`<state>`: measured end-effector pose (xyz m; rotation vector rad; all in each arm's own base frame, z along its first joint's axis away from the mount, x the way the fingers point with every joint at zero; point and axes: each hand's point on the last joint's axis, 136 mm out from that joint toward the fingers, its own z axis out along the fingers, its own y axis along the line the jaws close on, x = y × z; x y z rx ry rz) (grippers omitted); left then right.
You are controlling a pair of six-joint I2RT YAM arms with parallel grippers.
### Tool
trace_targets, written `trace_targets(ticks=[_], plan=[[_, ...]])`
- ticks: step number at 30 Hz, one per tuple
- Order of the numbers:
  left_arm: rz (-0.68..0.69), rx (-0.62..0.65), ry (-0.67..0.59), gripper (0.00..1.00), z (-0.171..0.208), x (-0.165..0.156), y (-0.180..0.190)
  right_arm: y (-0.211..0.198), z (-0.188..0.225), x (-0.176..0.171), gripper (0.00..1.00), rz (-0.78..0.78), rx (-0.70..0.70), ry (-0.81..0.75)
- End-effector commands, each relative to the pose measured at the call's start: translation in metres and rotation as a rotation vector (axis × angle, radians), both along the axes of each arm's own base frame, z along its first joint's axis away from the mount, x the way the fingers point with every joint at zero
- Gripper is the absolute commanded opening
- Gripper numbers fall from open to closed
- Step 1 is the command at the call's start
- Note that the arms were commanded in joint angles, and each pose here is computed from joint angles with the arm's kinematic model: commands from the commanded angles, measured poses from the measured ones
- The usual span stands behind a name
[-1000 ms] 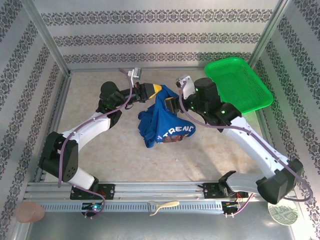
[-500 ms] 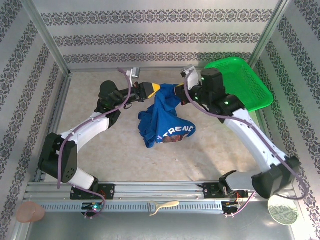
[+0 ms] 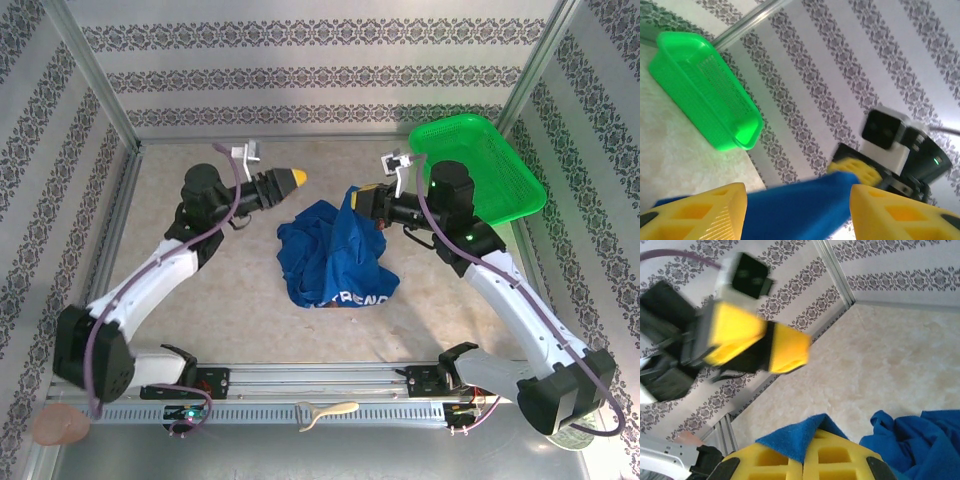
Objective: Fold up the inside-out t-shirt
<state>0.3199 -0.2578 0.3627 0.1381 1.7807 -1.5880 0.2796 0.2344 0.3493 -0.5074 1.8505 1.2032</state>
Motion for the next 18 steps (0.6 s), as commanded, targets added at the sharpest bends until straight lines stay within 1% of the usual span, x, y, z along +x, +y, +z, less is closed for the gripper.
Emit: trace_targets(ticks=[1, 4, 7, 13, 18], plan=[[0.001, 0.246, -0.07, 0.56, -0.035, -0.035, -0.02, -0.006, 0.009, 0.004, 0.0, -0.043, 0.035, -0.017], [0.02, 0.402, -0.12, 0.56, -0.061, -0.054, -0.04, -0.01, 0.002, 0.008, 0.0, -0.082, 0.025, 0.004], [0.036, 0.512, -0.174, 0.56, -0.077, -0.063, -0.058, -0.013, -0.004, 0.011, 0.0, -0.113, 0.017, 0.02], [0.087, 0.605, -0.257, 0.56, -0.081, -0.057, -0.087, -0.012, -0.006, 0.012, 0.0, -0.13, 0.012, 0.028], [0.136, 0.672, -0.271, 0.58, -0.092, -0.042, -0.101, -0.005, -0.008, 0.012, 0.0, -0.132, 0.003, 0.031]])
